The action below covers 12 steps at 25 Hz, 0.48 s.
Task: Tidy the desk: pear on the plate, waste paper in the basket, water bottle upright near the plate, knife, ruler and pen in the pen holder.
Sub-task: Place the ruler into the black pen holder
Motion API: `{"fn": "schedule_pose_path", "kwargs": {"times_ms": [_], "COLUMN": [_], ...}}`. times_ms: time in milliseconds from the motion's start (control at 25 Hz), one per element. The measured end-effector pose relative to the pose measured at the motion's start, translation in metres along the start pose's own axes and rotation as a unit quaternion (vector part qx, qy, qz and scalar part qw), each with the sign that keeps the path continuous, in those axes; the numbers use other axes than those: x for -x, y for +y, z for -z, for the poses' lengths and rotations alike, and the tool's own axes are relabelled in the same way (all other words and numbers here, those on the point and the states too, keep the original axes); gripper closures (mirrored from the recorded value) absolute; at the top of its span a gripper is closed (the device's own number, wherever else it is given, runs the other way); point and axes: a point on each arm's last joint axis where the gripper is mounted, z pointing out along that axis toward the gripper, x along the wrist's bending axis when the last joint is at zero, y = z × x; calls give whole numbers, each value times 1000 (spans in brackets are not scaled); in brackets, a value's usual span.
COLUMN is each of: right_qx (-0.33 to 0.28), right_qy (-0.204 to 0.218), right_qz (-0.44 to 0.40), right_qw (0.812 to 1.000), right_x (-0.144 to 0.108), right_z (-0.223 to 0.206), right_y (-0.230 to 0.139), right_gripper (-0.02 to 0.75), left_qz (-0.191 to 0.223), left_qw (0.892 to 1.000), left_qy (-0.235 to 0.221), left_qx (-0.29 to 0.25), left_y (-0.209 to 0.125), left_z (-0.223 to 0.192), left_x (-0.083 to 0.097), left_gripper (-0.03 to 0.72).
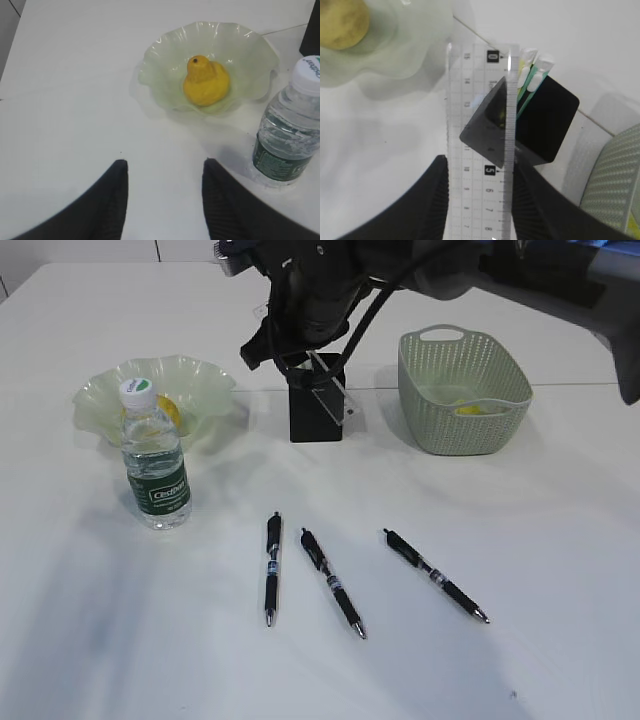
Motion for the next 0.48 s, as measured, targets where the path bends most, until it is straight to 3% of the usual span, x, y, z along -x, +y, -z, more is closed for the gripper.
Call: {"fn": "schedule_pose_path", "kwargs": {"times_ms": [480], "right_qx": [64], "right_qy": [-19], "right_qz": [-30], "right_qw": [997], "right_x": [35], "right_z": [-6], "right_y": [5], "right_gripper": [463], "left_qz": [0], "left_qw": [1000], "left_qy": [1], "left_qx": [4], "left_y": [1], "left_z": [0], "left_x": [0], "left_gripper": [347]}}
